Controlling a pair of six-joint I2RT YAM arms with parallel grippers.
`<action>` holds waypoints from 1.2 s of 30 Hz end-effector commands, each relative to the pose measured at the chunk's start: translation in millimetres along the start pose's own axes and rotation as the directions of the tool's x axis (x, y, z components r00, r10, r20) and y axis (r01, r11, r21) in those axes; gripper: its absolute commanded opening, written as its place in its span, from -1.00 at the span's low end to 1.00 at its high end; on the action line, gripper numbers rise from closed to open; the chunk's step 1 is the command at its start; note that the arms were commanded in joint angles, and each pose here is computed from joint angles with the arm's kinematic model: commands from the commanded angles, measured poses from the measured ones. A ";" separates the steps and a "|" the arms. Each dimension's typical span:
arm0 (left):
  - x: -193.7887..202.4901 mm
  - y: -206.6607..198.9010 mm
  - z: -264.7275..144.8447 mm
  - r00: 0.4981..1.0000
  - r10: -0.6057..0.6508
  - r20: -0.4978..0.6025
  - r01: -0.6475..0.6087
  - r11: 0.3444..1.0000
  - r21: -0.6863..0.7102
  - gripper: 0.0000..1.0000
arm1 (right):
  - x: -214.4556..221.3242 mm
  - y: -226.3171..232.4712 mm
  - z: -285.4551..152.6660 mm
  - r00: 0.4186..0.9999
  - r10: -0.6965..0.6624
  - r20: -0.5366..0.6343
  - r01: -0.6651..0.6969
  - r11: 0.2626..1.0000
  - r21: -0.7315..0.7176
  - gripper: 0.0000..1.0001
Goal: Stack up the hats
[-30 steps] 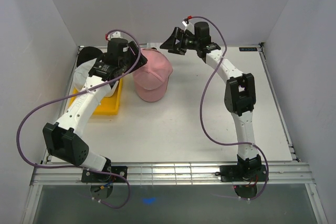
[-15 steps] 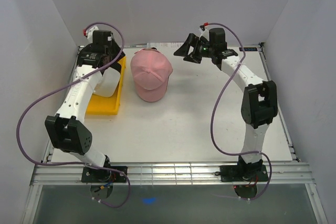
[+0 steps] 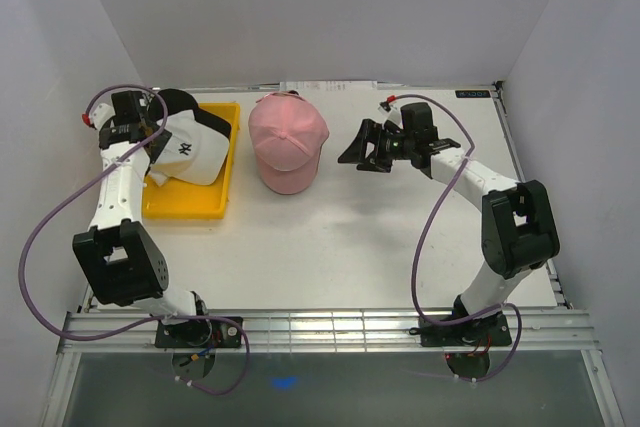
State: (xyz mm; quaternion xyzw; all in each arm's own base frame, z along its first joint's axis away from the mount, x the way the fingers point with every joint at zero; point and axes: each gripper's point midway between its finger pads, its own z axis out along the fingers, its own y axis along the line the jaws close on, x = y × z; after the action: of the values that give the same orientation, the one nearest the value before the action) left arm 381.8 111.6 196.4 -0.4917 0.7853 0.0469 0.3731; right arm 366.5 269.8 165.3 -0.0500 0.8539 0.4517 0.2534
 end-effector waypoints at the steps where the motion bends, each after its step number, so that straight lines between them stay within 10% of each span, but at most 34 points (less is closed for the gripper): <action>1: -18.6 -8.2 1.4 0.998 -0.036 0.055 0.034 0.999 0.039 0.51 | -1.2 17.5 -7.6 0.995 -0.094 0.045 0.097 0.992 -0.080 0.75; 36: 22.5 -11.9 100.9 0.999 0.030 -0.038 -0.030 1.000 0.001 0.22 | 16.1 1.3 -0.6 0.994 -0.105 -0.004 0.104 0.991 -0.089 0.67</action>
State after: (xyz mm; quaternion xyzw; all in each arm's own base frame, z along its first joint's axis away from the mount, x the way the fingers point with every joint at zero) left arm 430.9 129.4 103.9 -0.4800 0.8075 0.0479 0.3396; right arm 348.1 273.1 151.3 -0.0917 0.8400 0.4730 0.2494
